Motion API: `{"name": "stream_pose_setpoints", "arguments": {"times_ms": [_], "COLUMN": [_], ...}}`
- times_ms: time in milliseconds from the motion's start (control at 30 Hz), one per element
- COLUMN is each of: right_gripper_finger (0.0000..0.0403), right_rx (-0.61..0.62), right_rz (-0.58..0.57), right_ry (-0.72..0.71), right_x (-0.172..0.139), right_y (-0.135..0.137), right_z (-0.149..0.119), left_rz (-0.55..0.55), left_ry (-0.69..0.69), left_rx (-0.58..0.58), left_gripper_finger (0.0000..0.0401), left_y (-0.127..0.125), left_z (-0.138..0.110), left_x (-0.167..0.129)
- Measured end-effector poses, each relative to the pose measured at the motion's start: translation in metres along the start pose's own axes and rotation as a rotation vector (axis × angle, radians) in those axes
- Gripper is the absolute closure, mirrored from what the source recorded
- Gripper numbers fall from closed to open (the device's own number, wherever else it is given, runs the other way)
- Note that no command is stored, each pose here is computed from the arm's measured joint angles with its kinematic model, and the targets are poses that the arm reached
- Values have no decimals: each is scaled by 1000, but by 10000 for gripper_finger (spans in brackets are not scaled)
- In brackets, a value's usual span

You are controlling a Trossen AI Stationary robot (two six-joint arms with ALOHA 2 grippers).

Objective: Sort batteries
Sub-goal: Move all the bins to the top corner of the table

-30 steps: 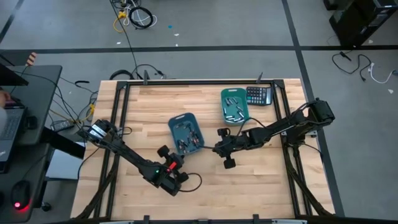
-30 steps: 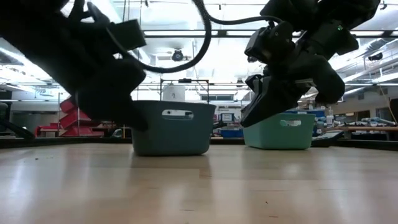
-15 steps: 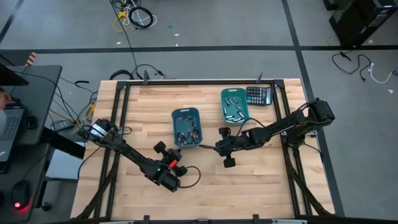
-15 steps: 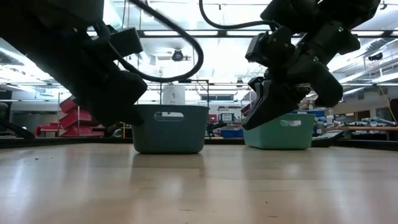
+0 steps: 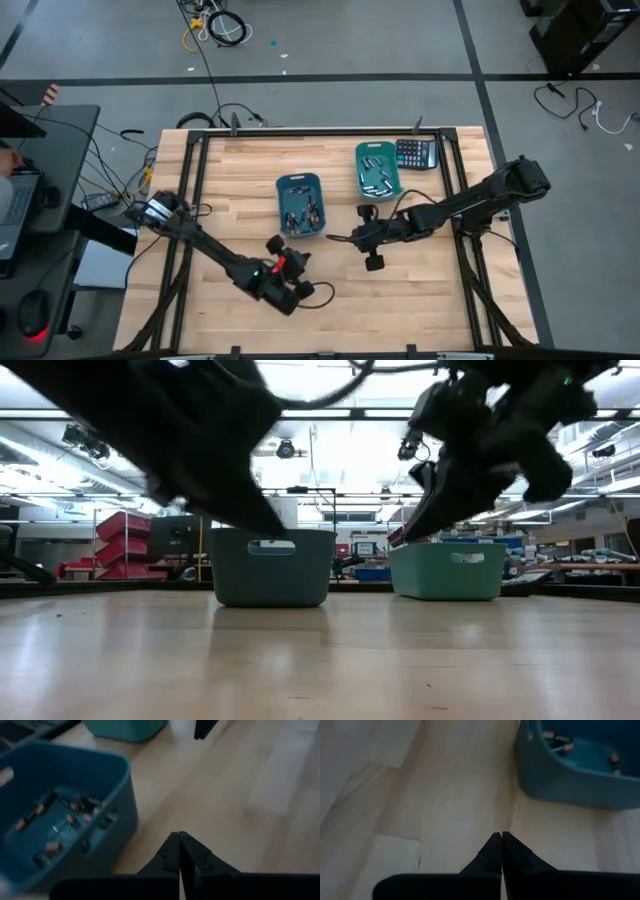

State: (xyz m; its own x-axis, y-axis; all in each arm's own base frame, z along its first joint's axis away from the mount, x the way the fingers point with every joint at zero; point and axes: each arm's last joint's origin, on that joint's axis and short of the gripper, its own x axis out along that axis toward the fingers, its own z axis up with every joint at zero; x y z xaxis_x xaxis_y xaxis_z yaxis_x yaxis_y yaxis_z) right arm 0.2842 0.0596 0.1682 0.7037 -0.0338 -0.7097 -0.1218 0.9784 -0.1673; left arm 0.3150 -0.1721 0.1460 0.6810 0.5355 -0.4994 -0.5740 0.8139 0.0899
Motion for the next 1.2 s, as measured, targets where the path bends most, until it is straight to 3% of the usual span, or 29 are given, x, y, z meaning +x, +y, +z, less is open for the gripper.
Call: {"name": "stream_pose_setpoints", "arguments": {"times_ms": [400,900,1200], "right_gripper_finger": [403,403,403], "right_rx": [24,31,32], "right_rz": [-97,-112,-114], "right_ry": [-17,-26,-26], "right_x": [-54,-58,-57], "right_y": [-7,-8,-8], "right_z": [5,6,6], "left_rz": [123,260,297], "left_ry": [18,107,158], "left_rx": [73,207,215], "left_gripper_finger": [401,401,401], "left_y": [31,60,75], "left_z": [6,11,16], "left_x": [42,64,78]}}
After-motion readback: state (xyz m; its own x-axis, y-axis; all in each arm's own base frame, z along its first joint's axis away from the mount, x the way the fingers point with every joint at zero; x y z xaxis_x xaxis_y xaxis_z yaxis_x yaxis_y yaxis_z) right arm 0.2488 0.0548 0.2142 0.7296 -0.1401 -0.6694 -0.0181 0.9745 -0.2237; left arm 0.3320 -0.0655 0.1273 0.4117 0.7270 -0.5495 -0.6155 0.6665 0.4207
